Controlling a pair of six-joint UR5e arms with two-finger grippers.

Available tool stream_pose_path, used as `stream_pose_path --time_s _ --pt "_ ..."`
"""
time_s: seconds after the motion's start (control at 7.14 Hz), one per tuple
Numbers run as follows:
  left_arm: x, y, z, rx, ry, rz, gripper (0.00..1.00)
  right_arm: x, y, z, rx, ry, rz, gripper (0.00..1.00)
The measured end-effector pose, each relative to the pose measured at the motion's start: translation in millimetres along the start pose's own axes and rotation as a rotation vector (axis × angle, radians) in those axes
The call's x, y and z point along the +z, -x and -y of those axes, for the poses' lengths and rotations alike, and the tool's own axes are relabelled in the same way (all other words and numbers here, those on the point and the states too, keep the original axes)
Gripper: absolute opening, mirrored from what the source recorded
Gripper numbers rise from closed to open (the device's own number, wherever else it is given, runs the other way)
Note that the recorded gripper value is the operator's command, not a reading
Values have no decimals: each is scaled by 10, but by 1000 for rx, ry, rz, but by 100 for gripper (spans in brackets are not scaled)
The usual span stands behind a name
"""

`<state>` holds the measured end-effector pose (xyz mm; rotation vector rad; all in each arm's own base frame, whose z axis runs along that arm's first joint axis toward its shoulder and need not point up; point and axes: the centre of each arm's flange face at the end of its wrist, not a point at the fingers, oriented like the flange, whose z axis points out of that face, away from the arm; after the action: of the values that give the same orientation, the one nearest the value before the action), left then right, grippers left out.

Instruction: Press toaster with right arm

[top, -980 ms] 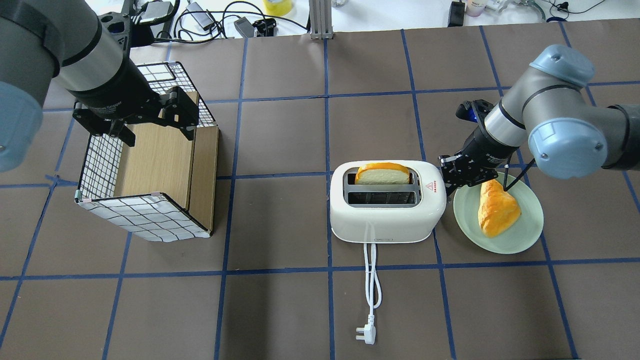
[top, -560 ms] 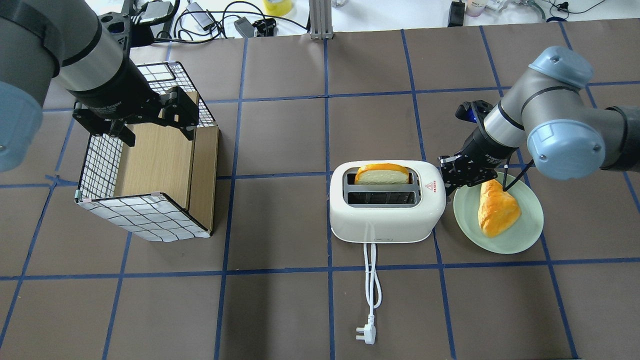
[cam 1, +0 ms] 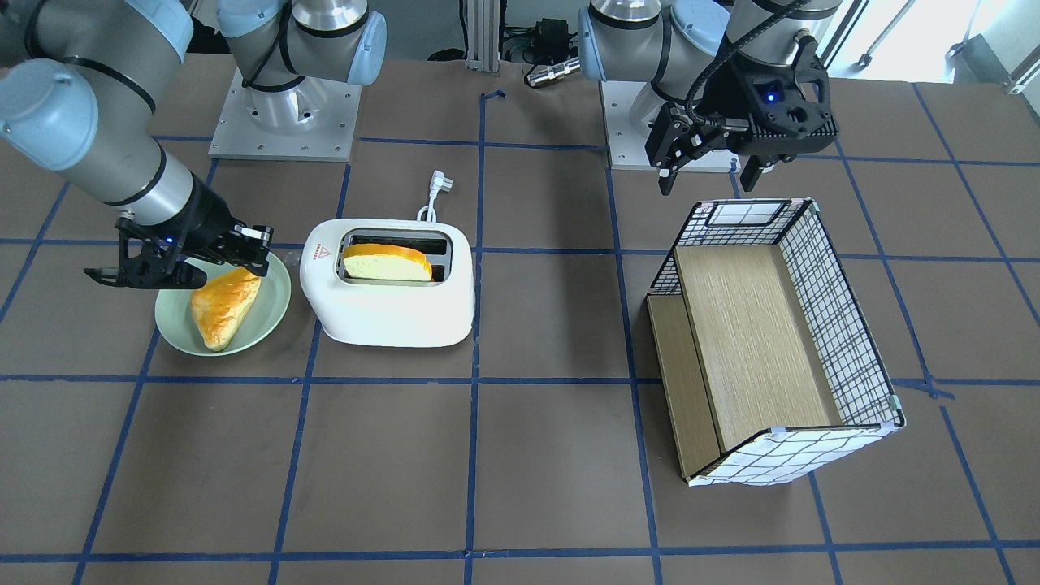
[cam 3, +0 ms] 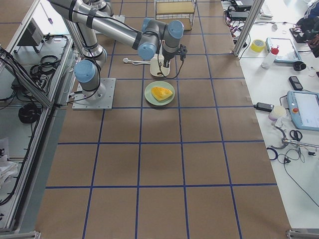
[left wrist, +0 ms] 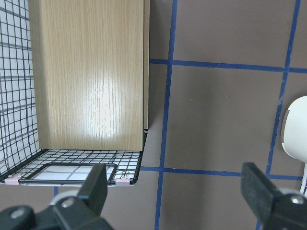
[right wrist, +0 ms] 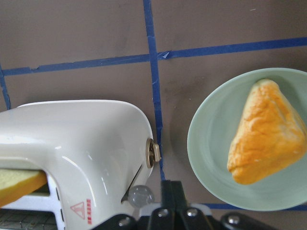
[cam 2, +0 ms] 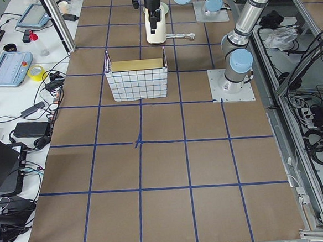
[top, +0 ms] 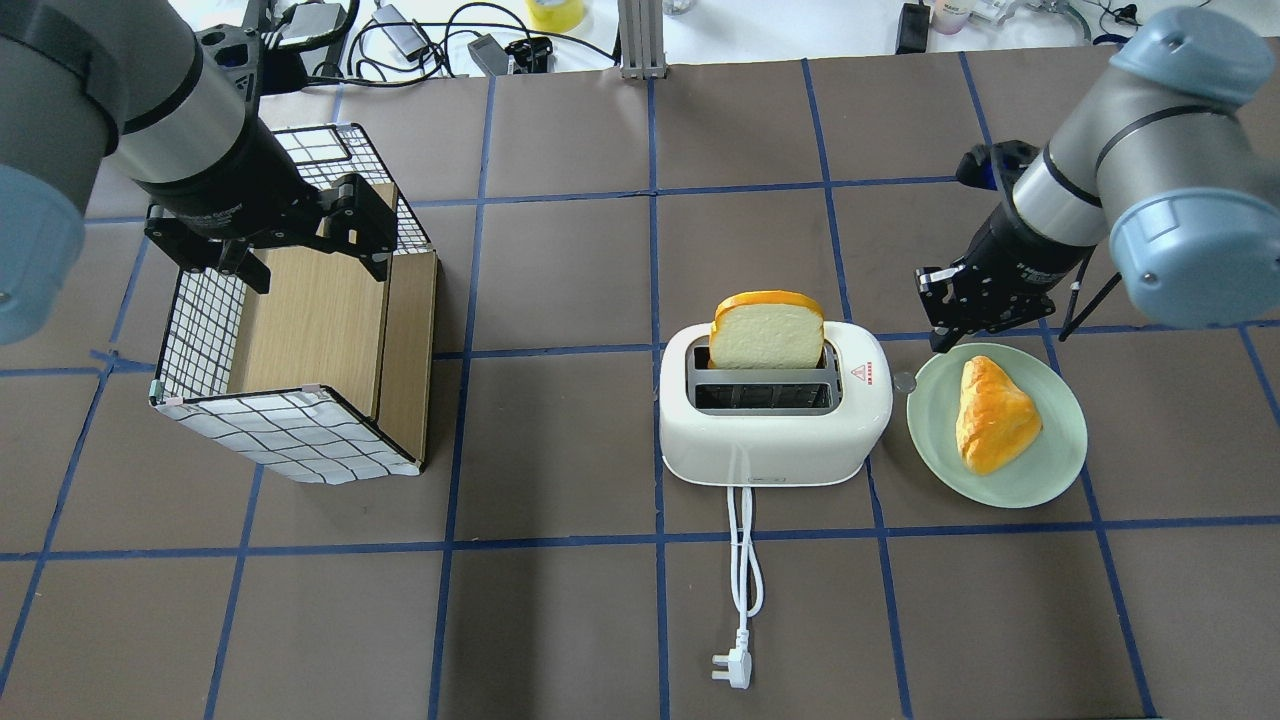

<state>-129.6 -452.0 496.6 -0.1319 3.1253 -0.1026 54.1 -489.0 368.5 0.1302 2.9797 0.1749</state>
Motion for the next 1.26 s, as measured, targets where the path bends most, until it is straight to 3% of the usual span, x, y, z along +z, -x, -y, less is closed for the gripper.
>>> stream_pose_path --time_s 0.14,0.28,0.42,0.56,0.84,1.26 --pt "0 0 0 0 0 0 100 -454 50 22 23 -29 -36 35" --pt "1 0 0 0 0 0 100 -913 149 33 43 -72 -76 82" --pt "1 0 0 0 0 0 100 -1258 338 1 39 -110 -121 100" --pt "0 0 0 0 0 0 100 -1429 583 -46 21 -146 -153 100" --pt "0 0 0 0 0 0 100 -1496 1015 -108 15 -224 -164 100" --pt "0 0 0 0 0 0 100 -1474 1147 -114 25 -266 -183 100"
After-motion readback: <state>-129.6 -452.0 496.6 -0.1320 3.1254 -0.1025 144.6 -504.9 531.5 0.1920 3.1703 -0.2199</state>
